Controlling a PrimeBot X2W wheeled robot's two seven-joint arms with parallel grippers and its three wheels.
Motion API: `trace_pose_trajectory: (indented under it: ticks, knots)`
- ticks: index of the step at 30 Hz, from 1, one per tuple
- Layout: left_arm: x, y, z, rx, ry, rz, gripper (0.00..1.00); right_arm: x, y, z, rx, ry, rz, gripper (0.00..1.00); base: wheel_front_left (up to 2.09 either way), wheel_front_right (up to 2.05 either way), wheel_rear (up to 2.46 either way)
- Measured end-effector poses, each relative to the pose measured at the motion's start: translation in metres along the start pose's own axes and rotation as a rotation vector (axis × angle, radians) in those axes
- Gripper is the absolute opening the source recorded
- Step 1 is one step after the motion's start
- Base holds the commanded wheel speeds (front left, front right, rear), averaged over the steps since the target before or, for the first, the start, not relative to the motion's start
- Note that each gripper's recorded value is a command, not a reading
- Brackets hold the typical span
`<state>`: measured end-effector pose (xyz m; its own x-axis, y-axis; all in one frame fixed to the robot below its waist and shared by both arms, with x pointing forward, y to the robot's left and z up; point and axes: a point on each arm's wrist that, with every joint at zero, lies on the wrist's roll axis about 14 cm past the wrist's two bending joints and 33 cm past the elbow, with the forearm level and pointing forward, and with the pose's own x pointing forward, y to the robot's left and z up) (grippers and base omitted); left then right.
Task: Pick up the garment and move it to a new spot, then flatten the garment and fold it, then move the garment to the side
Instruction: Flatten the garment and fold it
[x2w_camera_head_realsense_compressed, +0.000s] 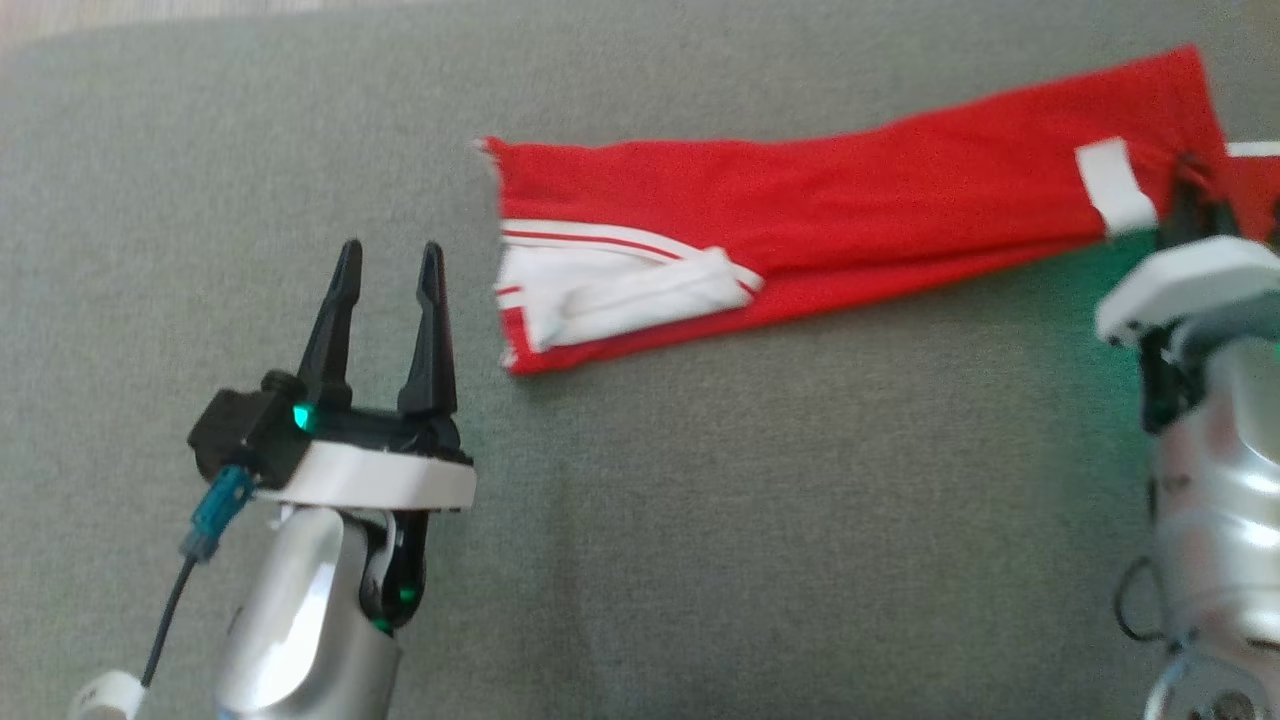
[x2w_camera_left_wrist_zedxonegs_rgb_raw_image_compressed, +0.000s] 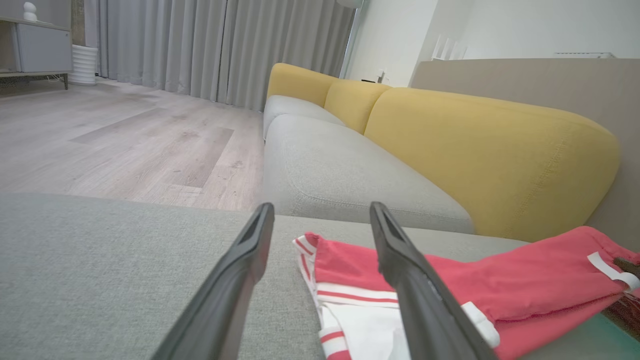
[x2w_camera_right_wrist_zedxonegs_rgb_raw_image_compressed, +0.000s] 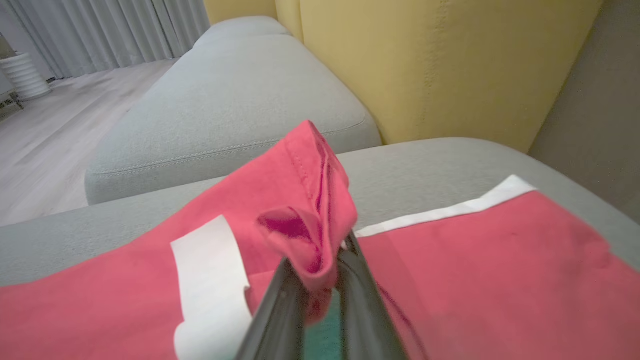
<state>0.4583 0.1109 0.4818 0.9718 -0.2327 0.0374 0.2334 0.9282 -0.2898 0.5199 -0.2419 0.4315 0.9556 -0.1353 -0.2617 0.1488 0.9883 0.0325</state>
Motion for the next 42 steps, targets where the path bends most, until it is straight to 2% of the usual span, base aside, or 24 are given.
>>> trace_pose_trajectory:
  ticks: [8, 13, 20, 28, 33, 37, 42]
  knots:
    - [-0.016, -0.014, 0.010, 0.001, -0.019, -0.023, 1.00, -0.035, -0.055, 0.020, -0.016, -0.059, -0.099, 0.00, 0.00, 0.00, 0.00]
    - [-0.026, -0.018, 0.017, 0.005, -0.035, -0.028, 1.00, -0.047, -0.049, 0.035, -0.009, -0.100, -0.081, 0.00, 0.00, 0.00, 0.00]
    - [-0.041, -0.017, 0.033, 0.017, -0.073, -0.013, 1.00, -0.055, 0.016, 0.065, -0.016, -0.192, 0.084, 0.00, 0.00, 0.00, 0.00]
    - [-0.065, -0.001, 0.049, 0.033, -0.114, 0.046, 1.00, -0.070, 0.120, 0.075, -0.011, -0.201, 0.362, 0.00, 0.00, 0.00, 0.00]
    - [-0.077, 0.011, 0.056, 0.042, -0.133, 0.087, 1.00, -0.085, 0.181, 0.068, 0.004, -0.172, 0.536, 0.00, 0.00, 0.00, 0.00]
    - [-0.082, 0.018, 0.056, 0.044, -0.132, 0.112, 1.00, -0.088, 0.203, 0.053, 0.004, -0.127, 0.596, 0.00, 0.00, 0.00, 0.00]
    - [-0.087, 0.031, 0.049, 0.048, -0.107, 0.151, 1.00, -0.080, 0.225, 0.011, 0.015, -0.016, 0.641, 0.00, 0.00, 0.00, 0.00]
